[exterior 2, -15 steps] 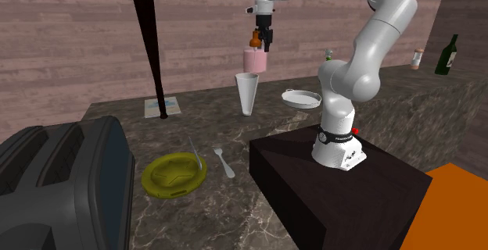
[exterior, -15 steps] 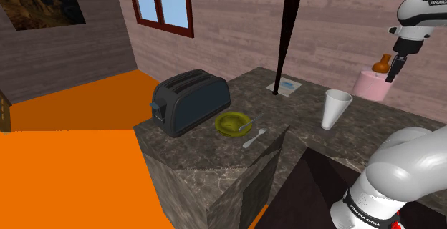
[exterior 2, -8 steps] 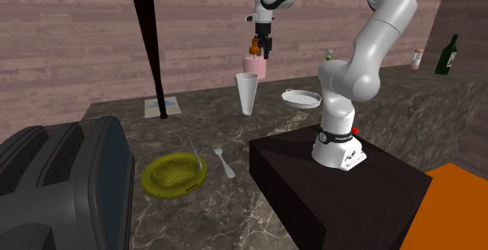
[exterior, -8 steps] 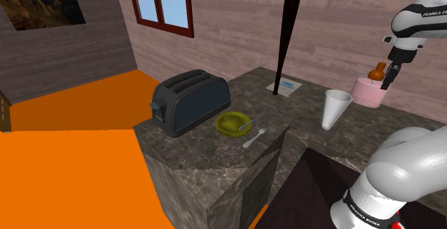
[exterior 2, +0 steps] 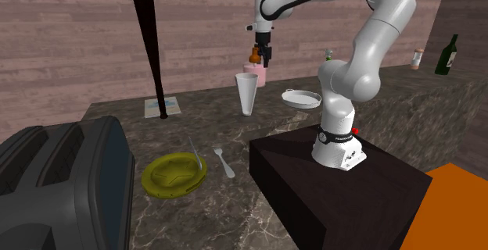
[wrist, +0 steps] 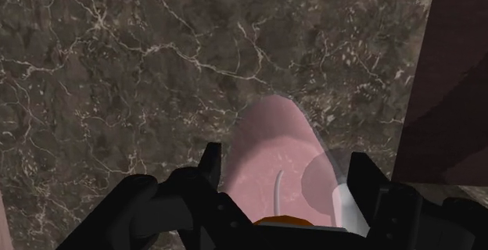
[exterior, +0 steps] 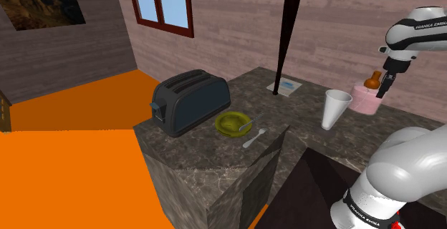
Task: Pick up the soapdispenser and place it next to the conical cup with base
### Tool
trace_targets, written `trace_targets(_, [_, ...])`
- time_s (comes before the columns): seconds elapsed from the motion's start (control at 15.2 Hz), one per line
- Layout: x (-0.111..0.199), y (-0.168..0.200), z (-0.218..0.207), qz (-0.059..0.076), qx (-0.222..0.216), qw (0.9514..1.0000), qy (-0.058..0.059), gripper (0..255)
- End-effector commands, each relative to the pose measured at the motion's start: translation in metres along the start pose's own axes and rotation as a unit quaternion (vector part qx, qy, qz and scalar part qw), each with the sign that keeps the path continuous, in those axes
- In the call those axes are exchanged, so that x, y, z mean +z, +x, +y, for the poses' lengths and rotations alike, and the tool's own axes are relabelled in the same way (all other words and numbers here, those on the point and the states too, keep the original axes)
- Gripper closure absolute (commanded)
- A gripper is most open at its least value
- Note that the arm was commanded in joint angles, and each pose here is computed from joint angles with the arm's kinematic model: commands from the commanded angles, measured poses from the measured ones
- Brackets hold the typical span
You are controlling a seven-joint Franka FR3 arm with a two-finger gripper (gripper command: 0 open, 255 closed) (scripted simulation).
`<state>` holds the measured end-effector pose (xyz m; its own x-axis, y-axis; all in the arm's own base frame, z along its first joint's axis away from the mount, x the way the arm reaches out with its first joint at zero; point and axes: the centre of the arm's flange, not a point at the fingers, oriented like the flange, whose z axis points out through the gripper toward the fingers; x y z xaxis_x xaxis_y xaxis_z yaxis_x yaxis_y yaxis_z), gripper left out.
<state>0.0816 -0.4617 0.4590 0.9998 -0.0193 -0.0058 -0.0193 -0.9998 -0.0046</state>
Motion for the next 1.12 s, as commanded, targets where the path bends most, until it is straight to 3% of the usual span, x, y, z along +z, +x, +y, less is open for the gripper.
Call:
trace_targets(0.0, [0.012, 0.0, -0.001, 0.0, 0.0, 1.0, 0.0, 255])
trace_targets(1.06, [0.097, 0.0, 0.0, 0.0, 0.0, 1.0, 0.0, 255])
